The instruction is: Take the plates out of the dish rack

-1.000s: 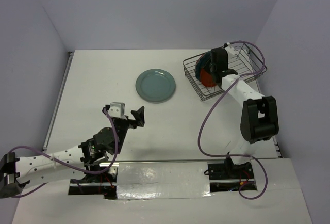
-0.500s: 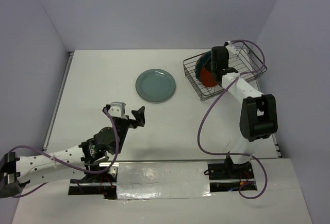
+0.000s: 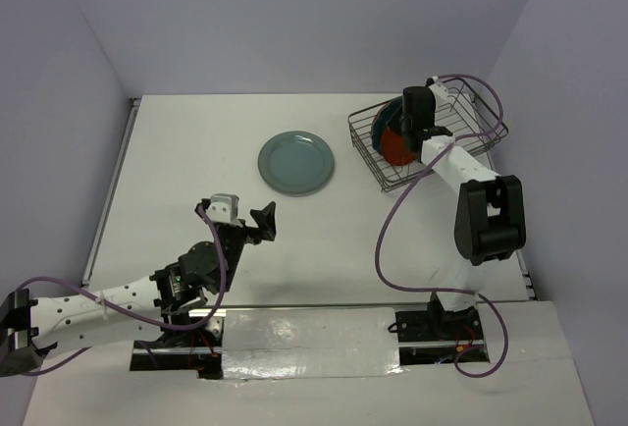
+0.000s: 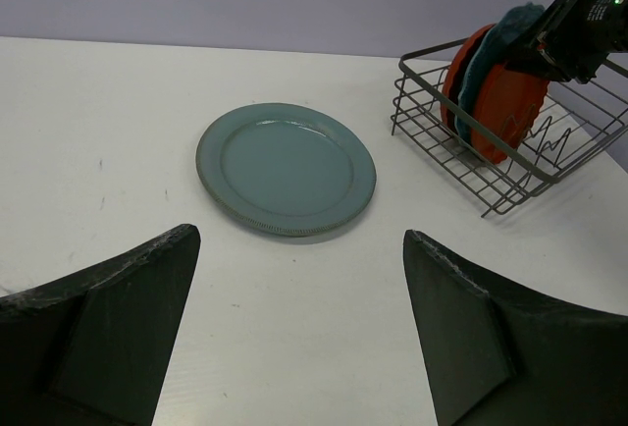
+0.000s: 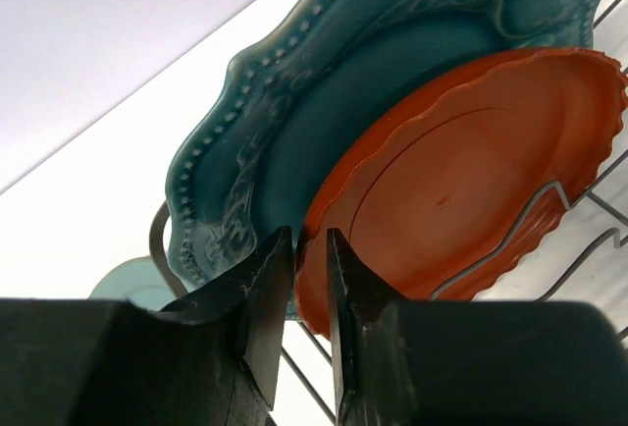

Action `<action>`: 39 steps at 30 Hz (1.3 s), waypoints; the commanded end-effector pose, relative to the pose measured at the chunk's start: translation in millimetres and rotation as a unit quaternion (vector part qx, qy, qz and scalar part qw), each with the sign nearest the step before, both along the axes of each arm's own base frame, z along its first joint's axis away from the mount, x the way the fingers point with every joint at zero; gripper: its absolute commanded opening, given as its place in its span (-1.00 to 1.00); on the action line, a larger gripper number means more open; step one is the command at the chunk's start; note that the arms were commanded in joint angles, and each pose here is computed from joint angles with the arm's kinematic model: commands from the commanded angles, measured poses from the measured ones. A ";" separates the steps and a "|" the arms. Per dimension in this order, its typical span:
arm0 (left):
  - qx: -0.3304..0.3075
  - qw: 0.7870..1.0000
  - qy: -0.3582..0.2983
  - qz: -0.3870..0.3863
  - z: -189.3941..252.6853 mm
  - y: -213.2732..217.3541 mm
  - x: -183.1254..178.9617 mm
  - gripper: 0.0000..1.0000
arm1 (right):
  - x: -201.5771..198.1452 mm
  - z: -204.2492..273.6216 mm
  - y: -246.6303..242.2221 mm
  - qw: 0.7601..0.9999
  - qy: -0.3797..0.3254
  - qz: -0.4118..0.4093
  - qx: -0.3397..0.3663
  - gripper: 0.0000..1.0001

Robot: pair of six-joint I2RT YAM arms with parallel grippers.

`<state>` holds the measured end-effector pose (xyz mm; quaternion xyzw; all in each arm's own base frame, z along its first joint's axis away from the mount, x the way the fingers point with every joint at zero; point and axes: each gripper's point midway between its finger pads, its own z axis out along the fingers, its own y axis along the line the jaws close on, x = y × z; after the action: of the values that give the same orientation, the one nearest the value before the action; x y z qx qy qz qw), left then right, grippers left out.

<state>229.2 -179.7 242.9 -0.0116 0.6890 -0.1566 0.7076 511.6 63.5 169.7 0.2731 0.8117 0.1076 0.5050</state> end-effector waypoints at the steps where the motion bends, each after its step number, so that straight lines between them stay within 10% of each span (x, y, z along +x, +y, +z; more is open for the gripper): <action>1: -0.034 0.999 -0.017 0.001 26.5 -1.0 0.2 0.94 | 13.3 19.1 -3.2 1.000 -0.027 -0.004 0.002 -0.41; 14: -0.035 0.999 -0.017 0.001 26.3 -0.3 0.3 0.94 | 16.2 16.5 -3.0 1.000 -0.019 -0.005 0.002 -1.00; 39: -0.056 0.998 -0.020 0.022 31.7 14.2 -1.6 0.93 | -65.6 199.0 71.8 0.965 -0.141 0.182 -0.122 -1.00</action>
<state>227.3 -169.8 254.2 -0.0344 0.6787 -0.1658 0.7146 465.1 93.1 345.2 0.1372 0.7700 0.1481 0.6052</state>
